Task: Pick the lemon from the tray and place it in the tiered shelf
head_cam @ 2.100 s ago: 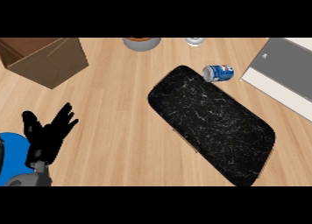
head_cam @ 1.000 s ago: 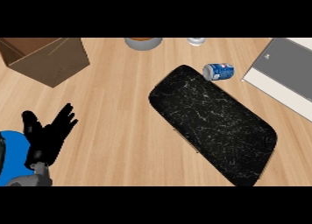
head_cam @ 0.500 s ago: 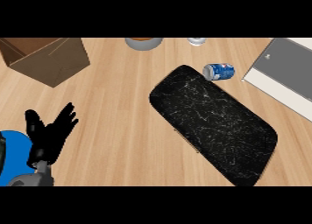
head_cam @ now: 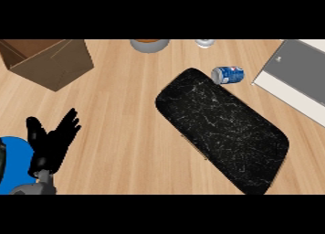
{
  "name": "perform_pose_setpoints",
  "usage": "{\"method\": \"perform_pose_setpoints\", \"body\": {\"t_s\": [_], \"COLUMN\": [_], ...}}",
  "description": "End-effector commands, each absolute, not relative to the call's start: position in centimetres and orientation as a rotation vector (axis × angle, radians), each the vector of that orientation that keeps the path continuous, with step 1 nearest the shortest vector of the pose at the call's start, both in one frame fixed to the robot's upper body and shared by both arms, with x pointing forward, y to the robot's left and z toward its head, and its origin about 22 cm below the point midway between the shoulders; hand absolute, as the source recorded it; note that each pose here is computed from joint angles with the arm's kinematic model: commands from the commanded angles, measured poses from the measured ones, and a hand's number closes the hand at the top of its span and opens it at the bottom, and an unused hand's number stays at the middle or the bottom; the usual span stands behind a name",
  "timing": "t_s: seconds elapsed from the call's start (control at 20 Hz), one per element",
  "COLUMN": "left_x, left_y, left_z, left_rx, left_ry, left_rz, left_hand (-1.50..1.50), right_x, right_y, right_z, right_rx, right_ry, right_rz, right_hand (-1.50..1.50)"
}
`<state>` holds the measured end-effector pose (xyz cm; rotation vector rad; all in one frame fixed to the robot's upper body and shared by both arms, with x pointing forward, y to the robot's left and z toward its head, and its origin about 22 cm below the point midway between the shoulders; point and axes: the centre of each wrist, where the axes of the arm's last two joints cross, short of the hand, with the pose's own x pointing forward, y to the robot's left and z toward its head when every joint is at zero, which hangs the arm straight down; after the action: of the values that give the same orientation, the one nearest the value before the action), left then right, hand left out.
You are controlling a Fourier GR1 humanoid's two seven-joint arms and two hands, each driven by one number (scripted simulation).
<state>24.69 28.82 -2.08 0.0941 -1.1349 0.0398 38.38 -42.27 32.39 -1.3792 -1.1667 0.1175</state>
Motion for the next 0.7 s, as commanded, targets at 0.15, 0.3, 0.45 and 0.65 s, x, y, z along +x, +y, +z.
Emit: {"method": "perform_pose_setpoints", "body": {"t_s": [0.15,0.3,0.45,0.65], "left_x": [25.0,24.2,24.8,24.8], "left_y": [27.5,29.8,29.2,29.9], "left_z": [-2.6,-3.4,-2.1,-2.4], "left_rx": [0.075,0.086,0.082,0.084], "left_ry": [-1.122,-1.122,-1.130,-1.113], "left_rz": [0.029,0.049,0.029,0.041], "left_hand": [0.00,0.00,0.00,0.00], "right_x": [38.2,37.0,37.2,36.1], "right_y": [-41.9,-43.7,-43.4,-44.8], "right_z": [33.5,33.3,35.0,34.2], "right_rx": [-1.271,-1.208,-1.162,-1.072], "right_ry": [-1.273,-1.366,-1.427,-1.488], "right_rz": [-0.191,-0.271,-0.369,-0.508], "right_hand": [-1.50,-1.50,-1.50,-1.50]}}
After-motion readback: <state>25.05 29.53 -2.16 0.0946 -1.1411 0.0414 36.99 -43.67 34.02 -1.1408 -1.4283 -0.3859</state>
